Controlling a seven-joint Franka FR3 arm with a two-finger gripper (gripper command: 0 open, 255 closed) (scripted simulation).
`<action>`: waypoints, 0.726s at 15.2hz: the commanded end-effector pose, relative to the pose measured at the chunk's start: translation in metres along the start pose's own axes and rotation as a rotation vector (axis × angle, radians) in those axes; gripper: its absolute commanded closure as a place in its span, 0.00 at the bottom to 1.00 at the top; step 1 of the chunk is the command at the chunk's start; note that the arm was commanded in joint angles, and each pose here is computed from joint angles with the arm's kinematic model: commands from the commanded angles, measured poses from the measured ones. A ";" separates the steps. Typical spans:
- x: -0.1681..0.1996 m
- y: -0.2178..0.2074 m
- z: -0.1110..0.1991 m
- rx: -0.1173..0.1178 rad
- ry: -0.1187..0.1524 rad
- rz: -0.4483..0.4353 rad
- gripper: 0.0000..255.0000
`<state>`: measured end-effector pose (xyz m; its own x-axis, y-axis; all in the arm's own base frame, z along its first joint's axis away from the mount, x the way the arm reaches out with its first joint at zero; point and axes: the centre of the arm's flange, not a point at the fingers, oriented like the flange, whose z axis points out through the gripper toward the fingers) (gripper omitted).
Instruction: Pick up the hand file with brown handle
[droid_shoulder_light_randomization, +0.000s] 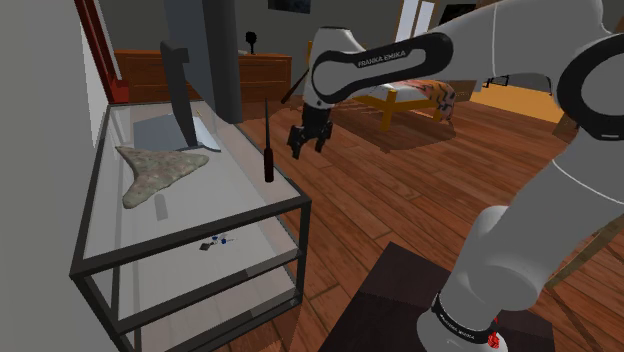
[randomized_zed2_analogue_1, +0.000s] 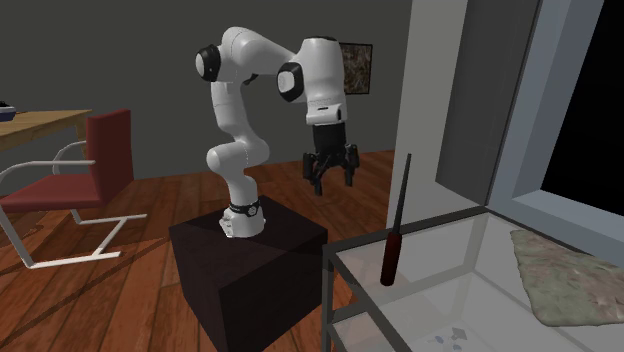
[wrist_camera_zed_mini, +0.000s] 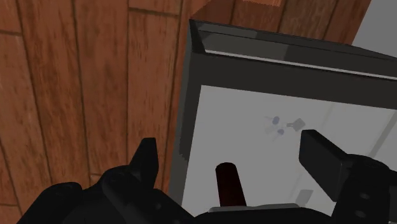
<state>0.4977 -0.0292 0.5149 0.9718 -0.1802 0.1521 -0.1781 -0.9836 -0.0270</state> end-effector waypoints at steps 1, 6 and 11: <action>0.020 0.001 0.007 0.012 0.025 0.005 0.00; 0.075 -0.005 0.022 0.042 0.081 0.018 0.00; 0.130 -0.011 0.033 0.073 0.138 0.031 0.00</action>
<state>0.6216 -0.0381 0.4992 0.9385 -0.2108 0.2735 -0.1910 -0.9767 -0.0976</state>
